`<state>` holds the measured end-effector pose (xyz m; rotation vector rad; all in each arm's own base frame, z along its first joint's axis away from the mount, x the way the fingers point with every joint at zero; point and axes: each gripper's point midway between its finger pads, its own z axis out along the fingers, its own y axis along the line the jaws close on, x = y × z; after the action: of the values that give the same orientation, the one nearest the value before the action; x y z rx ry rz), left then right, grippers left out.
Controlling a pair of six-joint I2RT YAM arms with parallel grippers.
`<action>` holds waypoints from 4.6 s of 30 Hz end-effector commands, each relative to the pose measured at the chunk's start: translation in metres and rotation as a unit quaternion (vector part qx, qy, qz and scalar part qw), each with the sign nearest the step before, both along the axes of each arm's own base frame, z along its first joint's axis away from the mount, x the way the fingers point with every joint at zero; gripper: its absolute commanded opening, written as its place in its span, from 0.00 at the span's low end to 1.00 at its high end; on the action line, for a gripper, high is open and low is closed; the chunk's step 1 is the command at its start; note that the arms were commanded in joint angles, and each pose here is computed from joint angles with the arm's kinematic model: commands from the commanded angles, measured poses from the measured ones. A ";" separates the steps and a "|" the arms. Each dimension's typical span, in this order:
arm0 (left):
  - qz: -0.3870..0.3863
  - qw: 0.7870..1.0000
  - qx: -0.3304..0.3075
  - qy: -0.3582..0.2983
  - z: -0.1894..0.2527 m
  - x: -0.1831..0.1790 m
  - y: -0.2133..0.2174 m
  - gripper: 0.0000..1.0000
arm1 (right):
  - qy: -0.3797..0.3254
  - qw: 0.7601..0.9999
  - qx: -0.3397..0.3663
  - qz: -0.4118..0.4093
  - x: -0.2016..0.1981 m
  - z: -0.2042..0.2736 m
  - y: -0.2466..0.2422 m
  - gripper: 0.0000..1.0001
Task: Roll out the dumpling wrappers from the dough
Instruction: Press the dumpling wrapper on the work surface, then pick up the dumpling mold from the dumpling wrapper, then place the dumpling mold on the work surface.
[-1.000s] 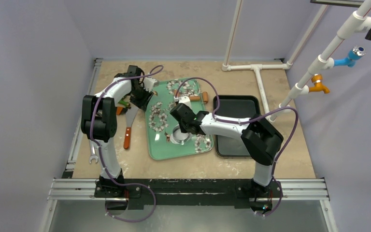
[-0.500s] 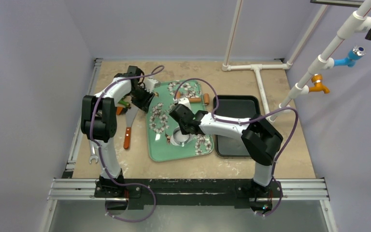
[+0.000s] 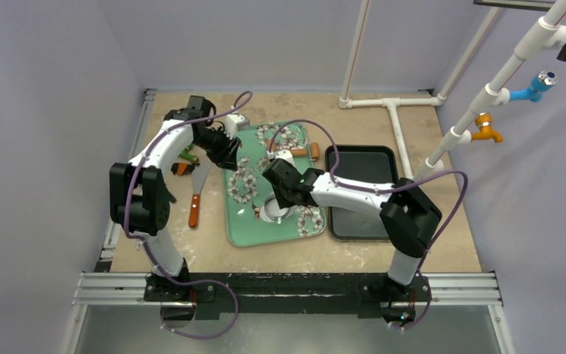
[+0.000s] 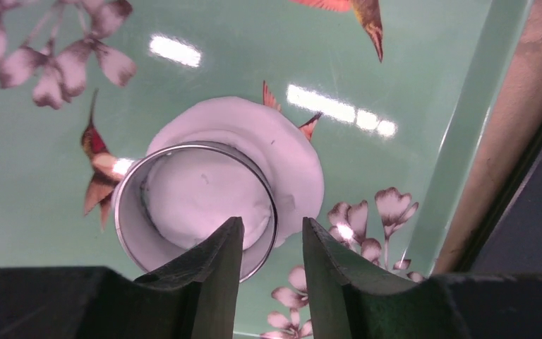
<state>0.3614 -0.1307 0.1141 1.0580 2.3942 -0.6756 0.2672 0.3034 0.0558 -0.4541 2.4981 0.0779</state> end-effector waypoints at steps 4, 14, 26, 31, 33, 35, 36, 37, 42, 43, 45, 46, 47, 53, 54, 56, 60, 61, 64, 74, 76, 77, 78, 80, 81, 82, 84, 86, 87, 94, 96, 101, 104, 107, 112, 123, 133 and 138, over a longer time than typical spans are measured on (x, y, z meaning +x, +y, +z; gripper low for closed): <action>-0.145 0.989 -0.026 -0.009 0.014 -0.062 -0.060 0.42 | -0.073 0.995 0.062 -0.015 0.002 0.079 -0.013 0.48; -0.219 0.972 0.060 -0.054 -0.027 -0.077 -0.116 0.62 | -0.087 0.979 0.060 -0.173 0.003 0.073 -0.129 0.99; -0.240 0.956 0.146 -0.087 -0.063 -0.067 -0.129 0.50 | -0.101 0.967 0.049 -0.227 -0.015 0.067 -0.176 0.99; -0.257 0.951 0.156 -0.076 -0.068 -0.074 -0.133 0.38 | -0.099 0.967 0.042 -0.229 -0.016 0.064 -0.178 0.99; -0.255 0.950 0.163 -0.074 -0.070 -0.072 -0.131 0.34 | -0.099 0.967 0.044 -0.229 -0.017 0.064 -0.178 0.99; -0.260 0.948 0.170 -0.071 -0.073 -0.073 -0.131 0.33 | -0.100 0.967 0.044 -0.229 -0.017 0.064 -0.178 0.99; -0.268 0.945 0.174 -0.069 -0.076 -0.075 -0.131 0.33 | -0.101 0.967 0.044 -0.229 -0.017 0.064 -0.179 0.99; -0.277 0.942 0.176 -0.066 -0.077 -0.079 -0.131 0.33 | -0.101 0.967 0.044 -0.229 -0.018 0.064 -0.179 0.99; -0.276 0.943 0.171 -0.072 -0.069 -0.084 -0.135 0.15 | -0.100 0.967 0.048 -0.231 -0.020 0.064 -0.181 0.99; -0.274 0.944 0.166 -0.073 -0.064 -0.085 -0.136 0.14 | -0.101 0.966 0.050 -0.231 -0.020 0.065 -0.181 0.99; -0.276 0.946 0.154 -0.069 -0.055 -0.088 -0.137 0.14 | -0.101 0.967 0.051 -0.229 -0.020 0.066 -0.180 0.99; -0.276 0.947 0.148 -0.066 -0.051 -0.090 -0.139 0.16 | -0.101 0.967 0.050 -0.229 -0.020 0.066 -0.180 0.99; -0.275 0.948 0.144 -0.066 -0.047 -0.091 -0.140 0.18 | -0.101 0.967 0.049 -0.228 -0.020 0.065 -0.181 0.99; -0.278 0.946 0.165 -0.040 -0.060 -0.092 -0.135 0.17 | -0.098 0.968 0.046 -0.226 -0.022 0.063 -0.181 0.99; -0.277 0.945 0.167 -0.039 -0.061 -0.092 -0.135 0.13 | -0.097 0.968 0.046 -0.225 -0.022 0.063 -0.181 0.99; -0.275 0.946 0.165 -0.038 -0.060 -0.093 -0.135 0.00 | -0.097 0.969 0.046 -0.224 -0.022 0.062 -0.181 0.99; -0.268 0.946 0.174 -0.050 -0.057 -0.088 -0.134 0.00 | -0.096 0.970 0.043 -0.221 -0.020 0.061 -0.179 0.99; -0.267 0.946 0.179 -0.048 -0.059 -0.087 -0.132 0.00 | -0.095 0.970 0.042 -0.219 -0.020 0.061 -0.178 0.99; -0.269 0.945 0.180 -0.043 -0.060 -0.089 -0.131 0.00 | -0.092 0.971 0.040 -0.219 -0.019 0.060 -0.177 0.99; -0.260 0.952 0.140 -0.075 -0.014 -0.098 -0.133 0.00 | -0.070 0.982 0.104 -0.142 -0.012 0.056 -0.134 0.99; -0.259 0.953 0.134 -0.081 -0.008 -0.099 -0.133 0.00 | -0.062 0.983 0.113 -0.129 -0.010 0.054 -0.125 0.98; -0.259 0.954 0.131 -0.082 -0.007 -0.100 -0.134 0.00 | -0.059 0.984 0.114 -0.124 -0.010 0.052 -0.122 0.98; -0.260 0.953 0.130 -0.082 -0.006 -0.100 -0.134 0.00 | -0.056 0.984 0.115 -0.121 -0.009 0.051 -0.119 0.98; -0.262 0.953 0.133 -0.077 -0.010 -0.099 -0.133 0.00 | -0.051 0.985 0.113 -0.118 -0.008 0.048 -0.116 0.98; -0.261 0.953 0.135 -0.073 -0.013 -0.098 -0.132 0.00 | -0.049 0.986 0.112 -0.118 -0.007 0.047 -0.115 0.98; -0.261 0.954 0.134 -0.069 -0.014 -0.098 -0.132 0.00 | -0.048 0.986 0.110 -0.117 -0.007 0.046 -0.115 0.97; -0.260 0.957 0.116 -0.058 -0.009 -0.100 -0.134 0.00 | -0.047 0.986 0.108 -0.117 -0.008 0.045 -0.116 0.97; -0.260 0.961 0.085 -0.041 0.003 -0.104 -0.137 0.00 | -0.047 0.986 0.107 -0.118 -0.009 0.045 -0.117 0.98; -0.262 0.962 0.071 -0.027 0.009 -0.110 -0.137 0.00 | -0.048 0.986 0.106 -0.118 -0.009 0.045 -0.118 0.98; -0.219 0.975 0.013 -0.030 0.051 -0.094 -0.123 0.00 | -0.047 0.987 0.101 -0.116 -0.008 0.046 -0.117 0.98; -0.186 0.982 0.020 -0.041 0.056 -0.077 -0.108 0.00 | -0.047 0.987 0.102 -0.115 -0.007 0.046 -0.116 0.98; -0.065 0.993 0.074 -0.064 0.046 -0.018 -0.045 0.00 | -0.048 0.987 0.102 -0.112 -0.005 0.048 -0.115 0.98; 0.008 0.995 0.085 -0.060 0.034 0.013 -0.009 0.00 | -0.050 0.987 0.102 -0.112 -0.004 0.049 -0.115 0.98; 0.040 0.992 0.101 -0.057 0.017 0.032 0.008 0.00 | -0.051 0.987 0.101 -0.110 -0.002 0.050 -0.113 0.98; 0.042 0.992 0.111 -0.046 -0.006 0.053 0.006 0.00 | -0.051 0.987 0.102 -0.109 -0.001 0.051 -0.111 0.98; 0.030 0.991 0.127 -0.026 -0.026 0.067 0.006 0.26 | -0.056 0.986 0.104 -0.117 -0.008 0.054 -0.119 0.98; 0.025 0.985 0.170 -0.018 0.013 -0.010 0.047 0.88 | -0.058 0.986 0.111 -0.114 -0.009 0.056 -0.115 0.98; 0.033 0.969 0.243 0.030 -0.016 -0.071 0.095 1.00 | -0.061 0.986 0.113 -0.101 -0.009 0.061 -0.107 0.99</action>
<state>0.3363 -0.0786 0.1157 1.1025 2.5669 -0.2179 0.2533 0.1848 0.0973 -0.0997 2.4186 0.1919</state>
